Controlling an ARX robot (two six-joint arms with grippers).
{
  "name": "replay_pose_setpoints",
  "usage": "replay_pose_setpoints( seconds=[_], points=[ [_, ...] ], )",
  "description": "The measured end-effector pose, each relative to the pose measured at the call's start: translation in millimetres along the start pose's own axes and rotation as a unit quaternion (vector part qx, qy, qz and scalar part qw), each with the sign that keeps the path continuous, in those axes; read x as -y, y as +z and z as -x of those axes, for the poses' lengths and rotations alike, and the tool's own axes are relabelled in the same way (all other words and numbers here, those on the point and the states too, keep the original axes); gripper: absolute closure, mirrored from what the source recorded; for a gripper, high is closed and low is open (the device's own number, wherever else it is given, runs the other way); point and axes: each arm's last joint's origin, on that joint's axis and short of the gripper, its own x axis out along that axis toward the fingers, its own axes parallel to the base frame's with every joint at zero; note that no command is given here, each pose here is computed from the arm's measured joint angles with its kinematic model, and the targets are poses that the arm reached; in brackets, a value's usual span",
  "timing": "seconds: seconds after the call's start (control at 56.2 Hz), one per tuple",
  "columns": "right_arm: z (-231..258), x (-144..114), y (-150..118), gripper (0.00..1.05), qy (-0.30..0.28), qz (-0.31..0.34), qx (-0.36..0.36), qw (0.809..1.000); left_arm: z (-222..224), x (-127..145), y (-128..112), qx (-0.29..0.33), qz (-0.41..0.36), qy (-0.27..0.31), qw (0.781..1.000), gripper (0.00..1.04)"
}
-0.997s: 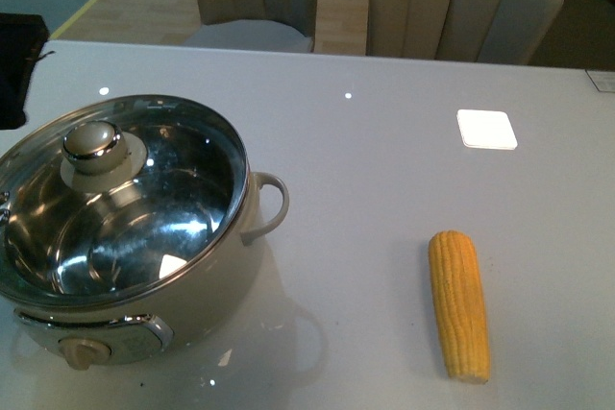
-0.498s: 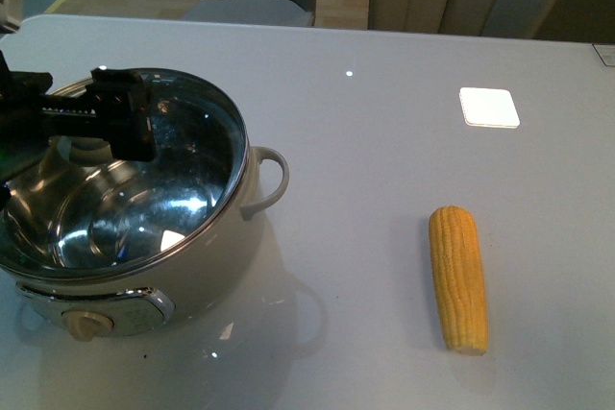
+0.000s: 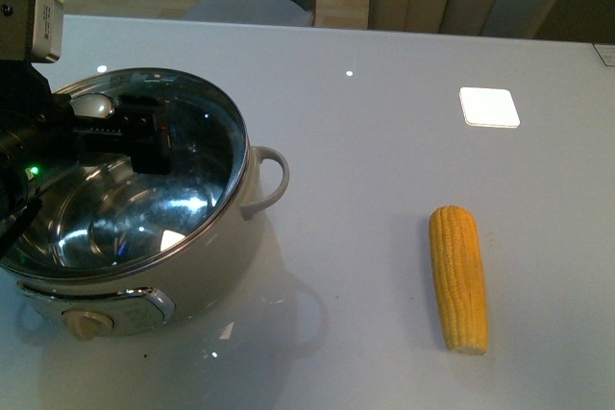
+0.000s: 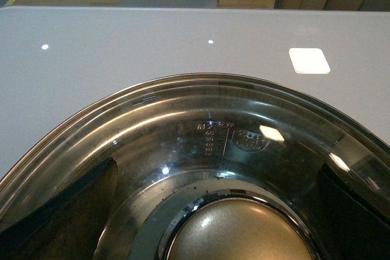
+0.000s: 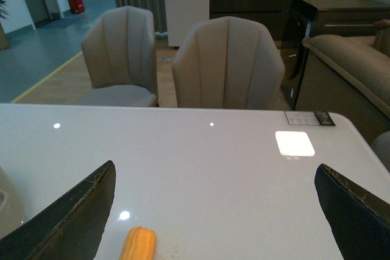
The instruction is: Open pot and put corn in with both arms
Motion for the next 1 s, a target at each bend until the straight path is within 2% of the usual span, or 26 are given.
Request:
replay_pose_setpoints(
  seconds=[0.356,0.837,0.997],
  points=[
    [0,0,0,0.09,0.0,0.0,0.0,1.0,-5,1,1,0.007,0.004,0.003,1.0,0.64],
    [0,0,0,0.09,0.0,0.0,0.0,1.0,-2,0,8,0.002,0.004,0.004,1.0,0.64],
    [0,0,0,0.09,0.0,0.0,0.0,1.0,5,-2,26,0.016,0.005,0.006,1.0,0.64]
  ],
)
